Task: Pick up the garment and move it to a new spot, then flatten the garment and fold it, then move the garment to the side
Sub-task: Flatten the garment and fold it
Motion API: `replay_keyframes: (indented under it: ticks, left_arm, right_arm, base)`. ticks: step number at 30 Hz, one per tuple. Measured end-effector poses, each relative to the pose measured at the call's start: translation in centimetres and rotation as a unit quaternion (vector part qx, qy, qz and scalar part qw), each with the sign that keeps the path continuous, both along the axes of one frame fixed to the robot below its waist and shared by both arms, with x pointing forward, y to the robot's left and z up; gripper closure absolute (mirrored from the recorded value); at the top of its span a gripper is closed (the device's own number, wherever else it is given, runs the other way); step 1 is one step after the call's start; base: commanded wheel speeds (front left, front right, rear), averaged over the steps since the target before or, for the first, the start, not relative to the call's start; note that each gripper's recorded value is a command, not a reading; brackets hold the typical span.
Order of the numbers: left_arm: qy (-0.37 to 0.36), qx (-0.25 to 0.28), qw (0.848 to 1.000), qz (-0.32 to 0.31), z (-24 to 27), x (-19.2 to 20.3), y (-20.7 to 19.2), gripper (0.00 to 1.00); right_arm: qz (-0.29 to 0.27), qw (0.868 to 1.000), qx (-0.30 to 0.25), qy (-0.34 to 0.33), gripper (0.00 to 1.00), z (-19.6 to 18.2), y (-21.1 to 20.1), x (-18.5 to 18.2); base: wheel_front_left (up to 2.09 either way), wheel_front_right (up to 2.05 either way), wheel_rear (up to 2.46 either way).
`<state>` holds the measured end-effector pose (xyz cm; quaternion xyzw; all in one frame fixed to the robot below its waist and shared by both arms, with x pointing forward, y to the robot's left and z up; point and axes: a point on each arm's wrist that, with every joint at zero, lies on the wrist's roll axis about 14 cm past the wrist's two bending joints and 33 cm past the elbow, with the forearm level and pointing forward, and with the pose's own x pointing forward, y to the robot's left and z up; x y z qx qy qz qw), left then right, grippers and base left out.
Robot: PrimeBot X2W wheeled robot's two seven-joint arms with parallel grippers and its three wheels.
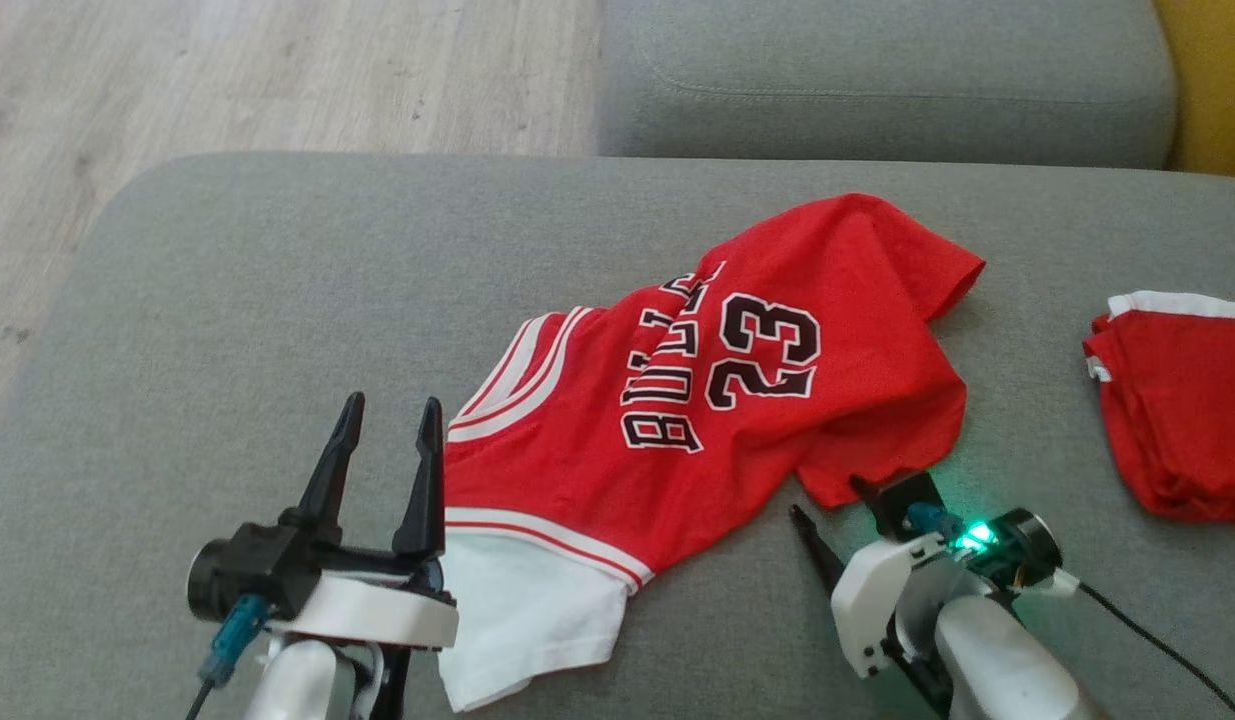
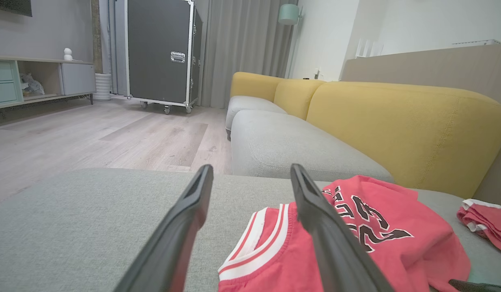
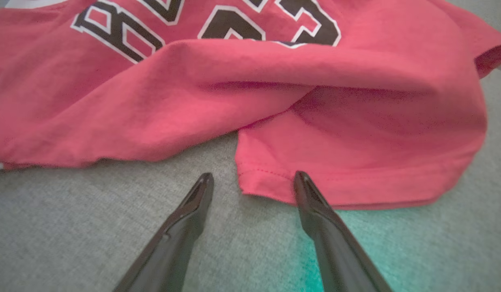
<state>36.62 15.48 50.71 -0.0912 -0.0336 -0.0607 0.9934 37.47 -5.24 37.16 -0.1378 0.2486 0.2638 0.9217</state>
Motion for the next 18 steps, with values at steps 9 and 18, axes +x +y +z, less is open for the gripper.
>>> replay_keyframes:
  ticks: [9,18]
  left_arm:
    - [0.003,0.0,1.0,0.0,-0.2,-0.1,0.0,0.0]
    - [-0.018,-0.004,1.0,-0.021,1.1,0.4,-1.5,0.0]
  right_arm:
    - [-0.019,1.0,-0.011,-0.005,1.0,0.2,-1.3,1.7]
    - [-0.14,0.989,-0.008,-0.047,1.0,1.9,-10.0,1.4]
  base:
    - [0.0,0.0,0.0]
    - [0.0,0.0,0.0]
